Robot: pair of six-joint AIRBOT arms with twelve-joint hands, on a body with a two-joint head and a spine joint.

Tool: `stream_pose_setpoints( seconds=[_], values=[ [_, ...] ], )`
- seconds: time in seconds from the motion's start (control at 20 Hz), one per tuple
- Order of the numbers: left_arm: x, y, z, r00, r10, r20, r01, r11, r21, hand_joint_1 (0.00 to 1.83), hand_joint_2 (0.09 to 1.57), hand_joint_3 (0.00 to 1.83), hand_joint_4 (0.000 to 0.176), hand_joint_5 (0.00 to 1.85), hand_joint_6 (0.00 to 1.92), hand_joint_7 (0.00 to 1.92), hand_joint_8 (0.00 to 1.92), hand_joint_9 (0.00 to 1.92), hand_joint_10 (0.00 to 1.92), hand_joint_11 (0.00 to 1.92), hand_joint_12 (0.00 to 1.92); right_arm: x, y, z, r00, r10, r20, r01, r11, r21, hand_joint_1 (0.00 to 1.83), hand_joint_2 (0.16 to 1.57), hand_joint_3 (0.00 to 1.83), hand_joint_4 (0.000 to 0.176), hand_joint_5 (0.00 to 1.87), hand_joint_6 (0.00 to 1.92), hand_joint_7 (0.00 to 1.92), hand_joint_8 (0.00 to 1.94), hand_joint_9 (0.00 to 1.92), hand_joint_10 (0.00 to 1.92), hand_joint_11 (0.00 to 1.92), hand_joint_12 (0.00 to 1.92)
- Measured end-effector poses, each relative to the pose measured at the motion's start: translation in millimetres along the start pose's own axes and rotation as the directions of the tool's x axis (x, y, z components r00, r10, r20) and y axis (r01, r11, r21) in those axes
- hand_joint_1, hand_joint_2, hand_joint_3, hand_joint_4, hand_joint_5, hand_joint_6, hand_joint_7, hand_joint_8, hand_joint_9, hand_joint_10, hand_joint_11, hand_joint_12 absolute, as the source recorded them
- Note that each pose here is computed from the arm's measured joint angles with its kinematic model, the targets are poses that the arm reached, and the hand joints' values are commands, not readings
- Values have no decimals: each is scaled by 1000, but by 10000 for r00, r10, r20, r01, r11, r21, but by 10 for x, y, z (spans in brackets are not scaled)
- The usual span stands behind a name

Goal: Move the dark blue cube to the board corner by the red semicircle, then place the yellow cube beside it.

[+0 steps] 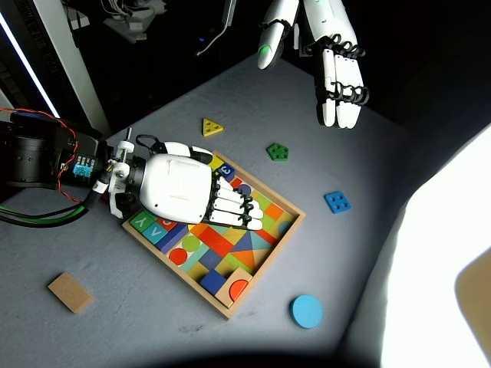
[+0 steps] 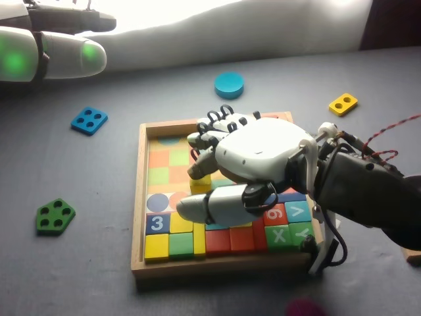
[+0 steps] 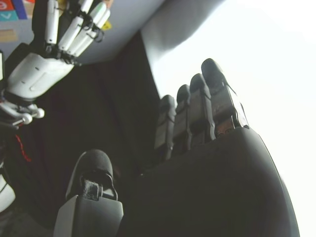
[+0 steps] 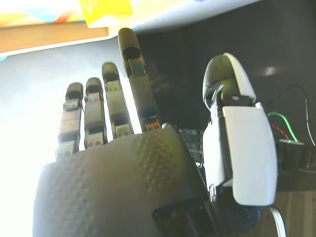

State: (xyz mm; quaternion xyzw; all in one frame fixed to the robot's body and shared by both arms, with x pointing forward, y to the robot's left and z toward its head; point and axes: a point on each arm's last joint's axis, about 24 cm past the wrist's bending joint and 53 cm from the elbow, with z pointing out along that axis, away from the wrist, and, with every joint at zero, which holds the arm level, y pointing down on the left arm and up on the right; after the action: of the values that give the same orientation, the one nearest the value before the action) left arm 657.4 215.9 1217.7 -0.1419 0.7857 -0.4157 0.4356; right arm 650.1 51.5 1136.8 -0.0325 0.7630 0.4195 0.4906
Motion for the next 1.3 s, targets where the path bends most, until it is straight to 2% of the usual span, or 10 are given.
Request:
stream_pose_setpoints(
  seconds=[0.15,0.25,0.35,0.7,0.9,1.05,1.3],
  values=[
    [0,0,0,10000,-8,0,8,10000,1,0,1240,0,28,132,0,87,0,79,1,0,475,39,-46,-12,9998,-175,-40,176,9998,84,0,1190,2,0,629,6,169,6,12,5,0,0],
    [-4,-3,0,10000,-10,13,10,10000,7,0,1242,0,19,127,1,81,0,77,0,0,464,48,-63,-18,9991,-422,-15,422,9990,108,0,1186,0,0,628,5,156,1,3,1,0,0],
    [-2,-3,0,10000,-10,6,10,10000,9,0,1244,1,19,129,2,81,1,76,0,0,460,45,-89,-29,9984,-559,-1,559,9983,149,0,1184,0,0,626,4,161,3,5,2,0,0],
    [-3,-3,0,10000,-17,10,17,10000,8,0,1256,2,22,134,1,92,1,82,0,0,522,-278,-459,-82,9951,-830,543,780,9930,886,0,1190,2,0,631,7,150,0,0,0,0,0],
    [-3,-3,0,10000,-25,10,25,10000,8,0,1253,0,23,149,5,104,4,97,5,0,557,-366,-572,-104,9935,-919,664,842,9903,1107,0,1190,2,0,629,6,177,10,4,2,0,0],
    [-6,-2,0,10000,-29,20,29,10000,4,0,1254,0,20,127,0,82,1,73,1,0,474,-409,-679,-150,9919,-1040,730,938,9869,1313,0,1188,0,0,632,7,171,5,9,4,0,0],
    [-3,-3,0,10000,-33,10,33,10000,8,0,1259,1,20,143,0,86,0,82,0,0,493,-495,-789,-211,9892,-1213,819,1076,9821,1547,0,1187,0,0,628,4,171,5,3,1,0,0]
  ],
)
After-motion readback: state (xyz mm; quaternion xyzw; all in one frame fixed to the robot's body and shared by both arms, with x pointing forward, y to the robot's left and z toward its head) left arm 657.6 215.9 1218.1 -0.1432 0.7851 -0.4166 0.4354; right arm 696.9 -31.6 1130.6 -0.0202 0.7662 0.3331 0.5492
